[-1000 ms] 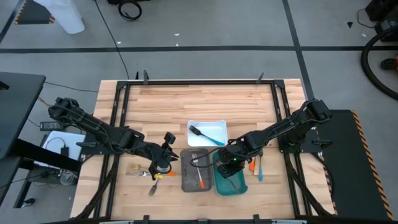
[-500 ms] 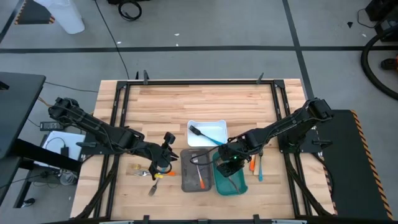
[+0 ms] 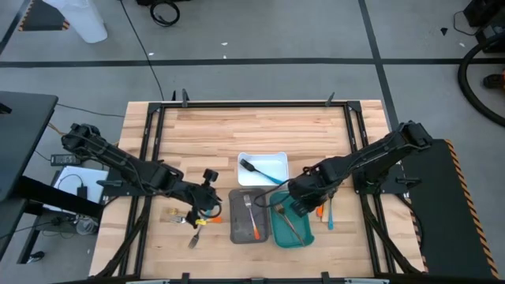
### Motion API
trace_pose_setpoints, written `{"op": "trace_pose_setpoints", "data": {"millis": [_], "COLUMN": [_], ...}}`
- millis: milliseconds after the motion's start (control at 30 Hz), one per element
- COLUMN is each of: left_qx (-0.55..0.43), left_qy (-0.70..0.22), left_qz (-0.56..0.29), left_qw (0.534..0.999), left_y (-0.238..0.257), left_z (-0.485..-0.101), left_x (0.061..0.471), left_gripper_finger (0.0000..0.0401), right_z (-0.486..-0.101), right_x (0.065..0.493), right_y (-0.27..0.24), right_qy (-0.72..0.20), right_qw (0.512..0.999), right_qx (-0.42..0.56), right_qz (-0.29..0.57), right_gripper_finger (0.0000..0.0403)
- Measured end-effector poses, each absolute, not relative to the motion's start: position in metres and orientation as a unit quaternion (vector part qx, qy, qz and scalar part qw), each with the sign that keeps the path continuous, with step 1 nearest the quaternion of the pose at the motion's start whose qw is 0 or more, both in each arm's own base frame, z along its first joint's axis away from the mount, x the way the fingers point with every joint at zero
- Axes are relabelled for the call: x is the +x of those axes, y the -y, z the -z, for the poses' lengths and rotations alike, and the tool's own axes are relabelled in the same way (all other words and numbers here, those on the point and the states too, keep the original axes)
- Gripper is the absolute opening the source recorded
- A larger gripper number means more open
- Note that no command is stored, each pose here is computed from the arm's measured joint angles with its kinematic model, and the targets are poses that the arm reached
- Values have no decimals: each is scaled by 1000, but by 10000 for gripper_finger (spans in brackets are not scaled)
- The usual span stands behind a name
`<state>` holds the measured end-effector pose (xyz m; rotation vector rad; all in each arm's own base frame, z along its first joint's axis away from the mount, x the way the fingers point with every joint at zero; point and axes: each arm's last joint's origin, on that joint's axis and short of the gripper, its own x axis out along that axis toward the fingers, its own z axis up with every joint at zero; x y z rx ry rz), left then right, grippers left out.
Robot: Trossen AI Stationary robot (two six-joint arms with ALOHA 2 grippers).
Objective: Sort silverware by color (type)
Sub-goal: Put the orange fork into the black bin
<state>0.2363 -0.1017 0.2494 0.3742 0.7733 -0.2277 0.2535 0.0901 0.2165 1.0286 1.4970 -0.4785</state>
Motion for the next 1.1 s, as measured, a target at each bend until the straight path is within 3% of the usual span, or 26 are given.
{"op": "trace_pose_setpoints", "data": {"millis": [133, 500, 1100], "left_qx": [148, 133, 136], "left_qy": [-392, -406, -413], "left_qz": [98, 96, 95], "left_qw": [903, 899, 896], "left_y": [103, 107, 107], "left_z": [-247, -245, -245], "left_x": [233, 229, 228], "left_gripper_finger": [55, 55, 55], "right_z": [-213, -182, -177], "right_x": [241, 220, 193], "right_y": [-85, -79, -85], "right_qy": [-668, -697, -714], "right_qw": [571, 538, 538], "right_qx": [399, 369, 319], "right_qz": [262, 297, 315], "right_gripper_finger": [113, 93, 107]}}
